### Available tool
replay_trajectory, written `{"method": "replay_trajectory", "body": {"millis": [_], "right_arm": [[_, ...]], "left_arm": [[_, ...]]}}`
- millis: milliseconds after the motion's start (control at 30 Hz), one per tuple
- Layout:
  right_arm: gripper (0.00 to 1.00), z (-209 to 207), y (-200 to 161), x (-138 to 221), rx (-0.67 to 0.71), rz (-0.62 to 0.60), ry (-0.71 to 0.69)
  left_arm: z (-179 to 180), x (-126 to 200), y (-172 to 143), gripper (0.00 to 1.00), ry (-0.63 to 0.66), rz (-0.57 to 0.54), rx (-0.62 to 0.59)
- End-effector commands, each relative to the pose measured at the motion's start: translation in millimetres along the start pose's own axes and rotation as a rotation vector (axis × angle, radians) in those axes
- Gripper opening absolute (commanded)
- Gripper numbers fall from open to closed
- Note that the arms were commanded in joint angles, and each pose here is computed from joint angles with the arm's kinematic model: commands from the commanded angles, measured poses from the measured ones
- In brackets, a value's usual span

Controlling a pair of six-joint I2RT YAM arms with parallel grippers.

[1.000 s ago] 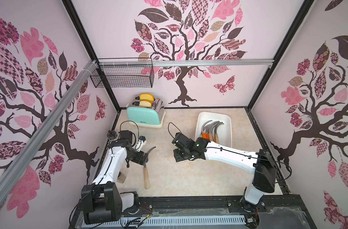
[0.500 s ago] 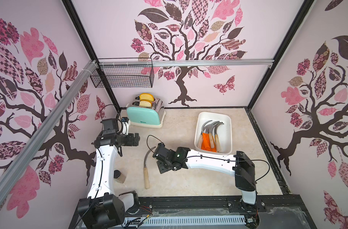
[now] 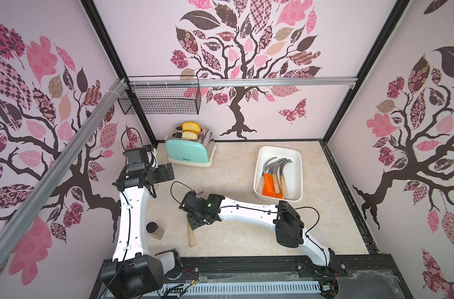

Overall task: Put small sickles into storage boxes
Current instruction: Pick up the sickle at the center of the board.

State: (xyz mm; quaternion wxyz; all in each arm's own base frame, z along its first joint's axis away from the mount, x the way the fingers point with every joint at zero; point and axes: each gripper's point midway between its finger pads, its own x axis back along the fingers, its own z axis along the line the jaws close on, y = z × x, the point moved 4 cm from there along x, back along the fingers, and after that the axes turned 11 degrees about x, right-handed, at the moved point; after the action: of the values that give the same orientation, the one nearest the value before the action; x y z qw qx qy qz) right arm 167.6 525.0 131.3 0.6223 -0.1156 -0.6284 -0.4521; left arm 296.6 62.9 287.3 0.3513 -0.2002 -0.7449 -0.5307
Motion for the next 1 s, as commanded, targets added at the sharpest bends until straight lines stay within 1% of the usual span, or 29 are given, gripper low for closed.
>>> {"method": "replay_trajectory", "body": {"millis": [0,133,200,233,433,633,967], "right_arm": [[0.55,12.9,-7.8,-2.5,0.038,0.046,0.002],[0.55,19.8,-9.4,-13.7,0.043,0.061,0.016],[0.55,22.4,-8.2,-12.6,0.043,0.063,0.021],[0.55,19.8,-16.3,-28.3,0.045,0.093,0.003],[0.55,15.6,-25.3,-40.8,0.066,0.125,-0.027],[0.54,14.5,-24.7,-42.1,0.074,0.126,-0.039],[0.54,22.0,-22.6,-43.7,0.078,0.117,-0.009]], "left_arm": [[9.2,2.0,-7.3,0.98,0.045,0.011,0.044],[11.6,2.8,-12.1,0.98,0.049,0.034,0.053],[12.1,2.0,-14.5,0.98,0.045,0.044,0.058],[12.9,1.7,-15.1,0.98,0.048,0.046,0.06],[15.1,4.4,-11.3,0.98,0.029,0.057,0.089],[14.4,6.3,-9.2,0.98,0.019,0.059,0.091],[13.9,6.8,-11.2,0.98,0.015,0.061,0.088]]}}
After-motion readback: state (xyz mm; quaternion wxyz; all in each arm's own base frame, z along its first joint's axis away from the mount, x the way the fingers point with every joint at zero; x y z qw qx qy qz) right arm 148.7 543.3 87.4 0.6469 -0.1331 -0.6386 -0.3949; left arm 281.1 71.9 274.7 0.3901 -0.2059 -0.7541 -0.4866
